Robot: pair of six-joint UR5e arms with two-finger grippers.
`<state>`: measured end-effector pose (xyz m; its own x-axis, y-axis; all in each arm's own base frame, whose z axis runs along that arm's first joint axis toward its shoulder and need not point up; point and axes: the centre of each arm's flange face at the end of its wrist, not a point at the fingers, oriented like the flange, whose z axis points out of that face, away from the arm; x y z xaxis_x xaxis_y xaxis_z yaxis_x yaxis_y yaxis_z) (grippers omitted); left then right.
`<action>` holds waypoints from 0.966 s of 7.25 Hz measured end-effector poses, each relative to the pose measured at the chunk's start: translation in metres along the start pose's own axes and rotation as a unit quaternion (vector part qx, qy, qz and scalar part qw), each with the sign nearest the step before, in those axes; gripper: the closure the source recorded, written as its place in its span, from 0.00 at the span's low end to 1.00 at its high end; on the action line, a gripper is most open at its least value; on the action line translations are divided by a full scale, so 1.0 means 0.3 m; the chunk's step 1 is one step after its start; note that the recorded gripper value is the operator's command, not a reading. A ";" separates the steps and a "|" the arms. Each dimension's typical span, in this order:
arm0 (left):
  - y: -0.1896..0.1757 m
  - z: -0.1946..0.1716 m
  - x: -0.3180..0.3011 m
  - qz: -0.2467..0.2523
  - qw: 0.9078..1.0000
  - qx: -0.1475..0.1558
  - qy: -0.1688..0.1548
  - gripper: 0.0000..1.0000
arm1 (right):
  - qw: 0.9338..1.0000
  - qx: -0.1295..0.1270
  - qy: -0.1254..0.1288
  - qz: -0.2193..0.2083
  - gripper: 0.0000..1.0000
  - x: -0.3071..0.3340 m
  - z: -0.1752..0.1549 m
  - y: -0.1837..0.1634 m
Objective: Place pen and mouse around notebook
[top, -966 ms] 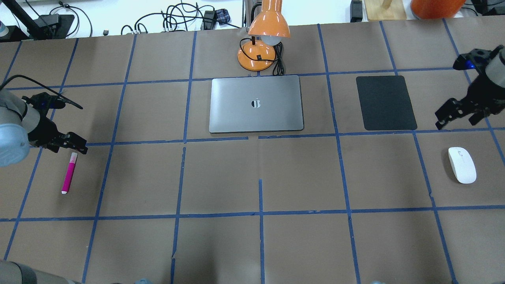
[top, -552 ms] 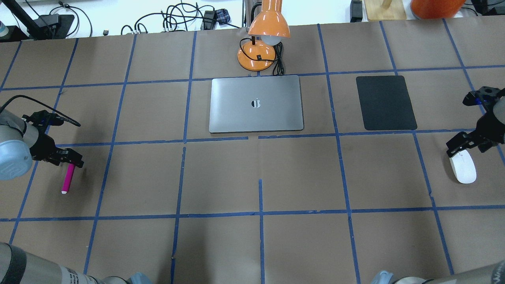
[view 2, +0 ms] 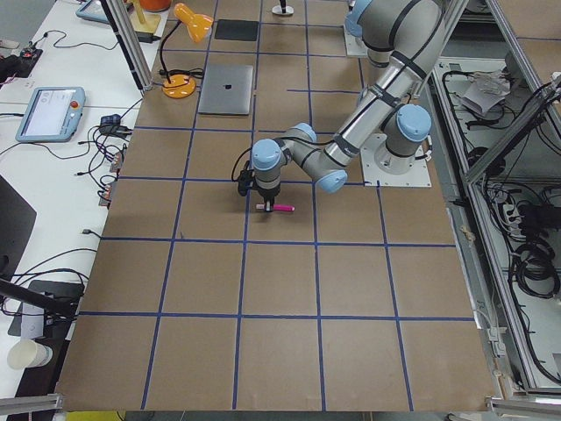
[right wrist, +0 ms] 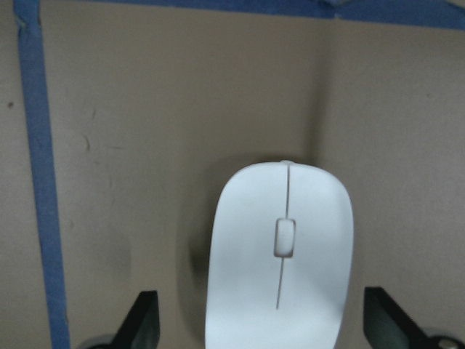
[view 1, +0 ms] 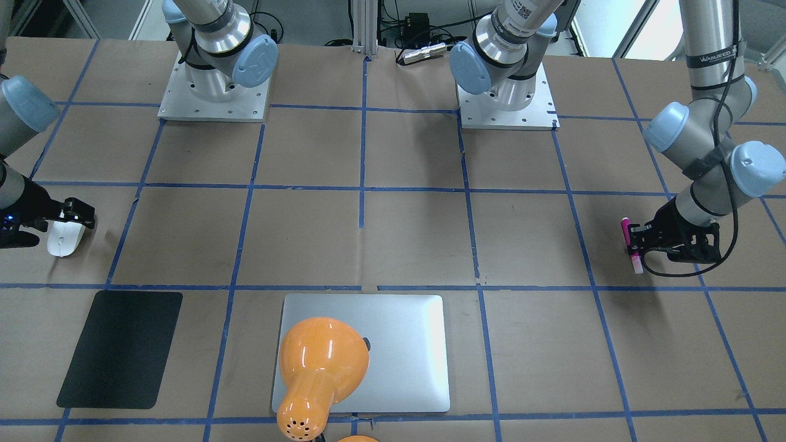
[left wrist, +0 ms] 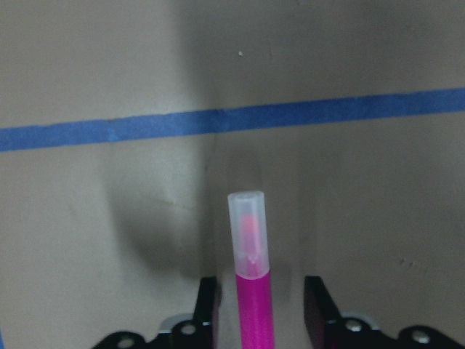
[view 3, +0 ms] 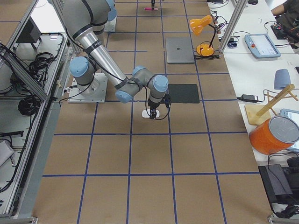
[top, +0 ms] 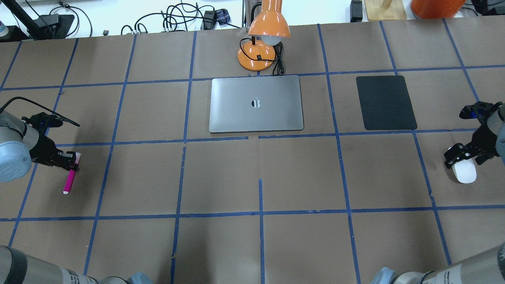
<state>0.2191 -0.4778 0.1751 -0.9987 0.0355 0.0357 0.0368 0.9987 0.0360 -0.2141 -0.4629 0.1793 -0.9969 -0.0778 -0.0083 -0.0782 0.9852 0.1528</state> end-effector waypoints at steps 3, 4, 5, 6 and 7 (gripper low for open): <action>0.001 0.005 -0.005 -0.005 1.000 -0.002 0.001 1.00 | 1.000 -0.004 0.001 0.001 0.56 0.004 0.016 0.000; 0.000 -0.003 -0.003 -0.005 1.000 -0.003 0.002 1.00 | 1.000 -0.011 0.005 0.001 0.75 0.007 0.014 0.004; 0.000 -0.025 0.006 -0.010 1.000 -0.003 0.004 1.00 | 1.000 -0.015 0.009 0.002 0.78 0.011 0.007 0.006; 0.002 -0.049 0.014 -0.027 1.000 -0.002 0.005 1.00 | 1.000 -0.015 0.015 0.005 0.78 0.013 -0.007 0.006; -0.001 -0.077 0.037 -0.052 0.999 -0.002 0.007 1.00 | 1.000 -0.009 0.023 0.013 0.78 0.007 -0.041 -0.005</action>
<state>0.2088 -0.4784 0.1987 -0.9966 -0.0692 0.0454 -0.0671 0.9967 0.0449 -0.2160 -0.4663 0.1911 -0.9974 -0.0592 0.0418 -0.0513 0.9842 0.1695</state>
